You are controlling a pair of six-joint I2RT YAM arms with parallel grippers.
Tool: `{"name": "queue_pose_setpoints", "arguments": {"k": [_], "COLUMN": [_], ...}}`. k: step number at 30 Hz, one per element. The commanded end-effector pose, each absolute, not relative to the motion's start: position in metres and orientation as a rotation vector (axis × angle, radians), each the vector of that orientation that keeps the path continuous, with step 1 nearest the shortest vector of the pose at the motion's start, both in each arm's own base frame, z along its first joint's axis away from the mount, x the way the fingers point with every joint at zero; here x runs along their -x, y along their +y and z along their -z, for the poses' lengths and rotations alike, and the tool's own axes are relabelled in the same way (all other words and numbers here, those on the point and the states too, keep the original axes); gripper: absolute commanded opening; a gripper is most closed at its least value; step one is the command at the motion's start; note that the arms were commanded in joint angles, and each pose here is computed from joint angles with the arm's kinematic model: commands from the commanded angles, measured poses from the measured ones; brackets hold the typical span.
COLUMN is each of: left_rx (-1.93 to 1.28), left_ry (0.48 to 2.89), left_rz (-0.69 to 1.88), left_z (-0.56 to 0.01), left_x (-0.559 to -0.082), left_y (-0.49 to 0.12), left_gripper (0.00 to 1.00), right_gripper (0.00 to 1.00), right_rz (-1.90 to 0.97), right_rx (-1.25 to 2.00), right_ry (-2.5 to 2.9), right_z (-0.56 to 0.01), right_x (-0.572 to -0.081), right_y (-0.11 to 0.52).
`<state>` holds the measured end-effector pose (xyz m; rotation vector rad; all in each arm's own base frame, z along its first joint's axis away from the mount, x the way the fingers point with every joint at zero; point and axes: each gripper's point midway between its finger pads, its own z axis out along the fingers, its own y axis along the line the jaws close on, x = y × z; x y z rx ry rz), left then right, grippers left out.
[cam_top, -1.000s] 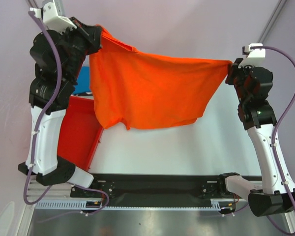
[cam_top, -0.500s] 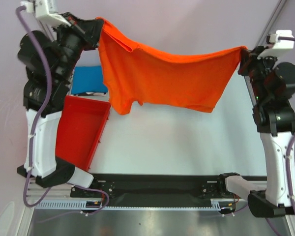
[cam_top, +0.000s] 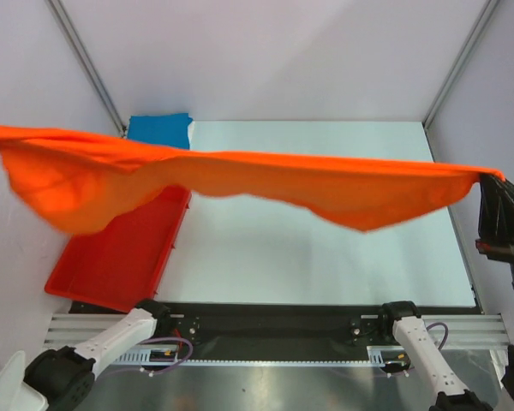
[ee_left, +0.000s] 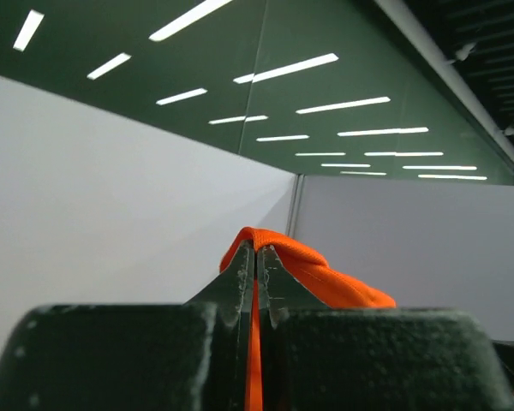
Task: Fold and stack the t-shirts
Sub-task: Flatten the tshirt out
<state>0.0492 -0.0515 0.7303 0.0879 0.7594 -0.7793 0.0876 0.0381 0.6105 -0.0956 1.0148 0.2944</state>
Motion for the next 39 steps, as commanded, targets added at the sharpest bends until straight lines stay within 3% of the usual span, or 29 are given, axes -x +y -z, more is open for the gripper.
{"name": "queue_pose_setpoints", "arguments": {"k": [1,4,9,15,16,19,20,22,23,26,27,39], "left_rx": [-0.108,-0.118,-0.127,-0.125,-0.129,-0.153,-0.156,-0.138,-0.128,-0.101,-0.097,0.044], "left_ry": [0.899,0.983,1.166,1.492,1.608,1.672,1.762,1.790,1.864,1.878,1.935,1.946], "left_rz": [0.799,0.809,0.820,0.733,0.709,0.718,0.705,0.682,0.661,0.662,0.645,0.577], "left_z": [-0.707,-0.687,-0.623,-0.446,-0.393,-0.344,-0.298,-0.277,-0.240,-0.229,-0.201,-0.188], "left_x": [-0.111,-0.151,-0.240,-0.367,-0.393,-0.434,-0.456,-0.484,-0.502,-0.531,-0.540,-0.618], "left_y": [-0.085,-0.107,-0.153,-0.203,-0.213,-0.231,-0.241,-0.248,-0.251,-0.255,-0.258,-0.236], "left_gripper": [0.00,0.00,0.00,0.00,0.00,0.00,0.00,0.00,0.00,0.00,0.00,0.00], "right_gripper": [0.00,0.00,0.00,0.00,0.00,0.00,0.00,0.00,0.00,0.00,0.00,0.00], "right_rz": [-0.358,-0.369,-0.294,-0.148,-0.129,-0.051,-0.032,-0.022,0.002,0.080,0.095,0.061], "right_rx": [0.063,0.037,-0.045,-0.121,-0.134,-0.157,-0.171,-0.185,-0.206,-0.219,-0.227,-0.184], "right_ry": [1.156,1.171,1.343,1.607,1.605,1.690,1.736,1.746,1.756,1.847,1.918,2.042], "right_z": [-0.580,-0.570,-0.491,-0.334,-0.325,-0.274,-0.254,-0.247,-0.241,-0.212,-0.187,-0.149], "right_x": [-0.115,-0.134,-0.217,-0.305,-0.313,-0.342,-0.357,-0.374,-0.381,-0.410,-0.421,-0.507], "right_y": [0.047,0.047,0.036,0.019,0.016,0.004,0.000,-0.009,-0.019,-0.043,-0.049,-0.083]}}
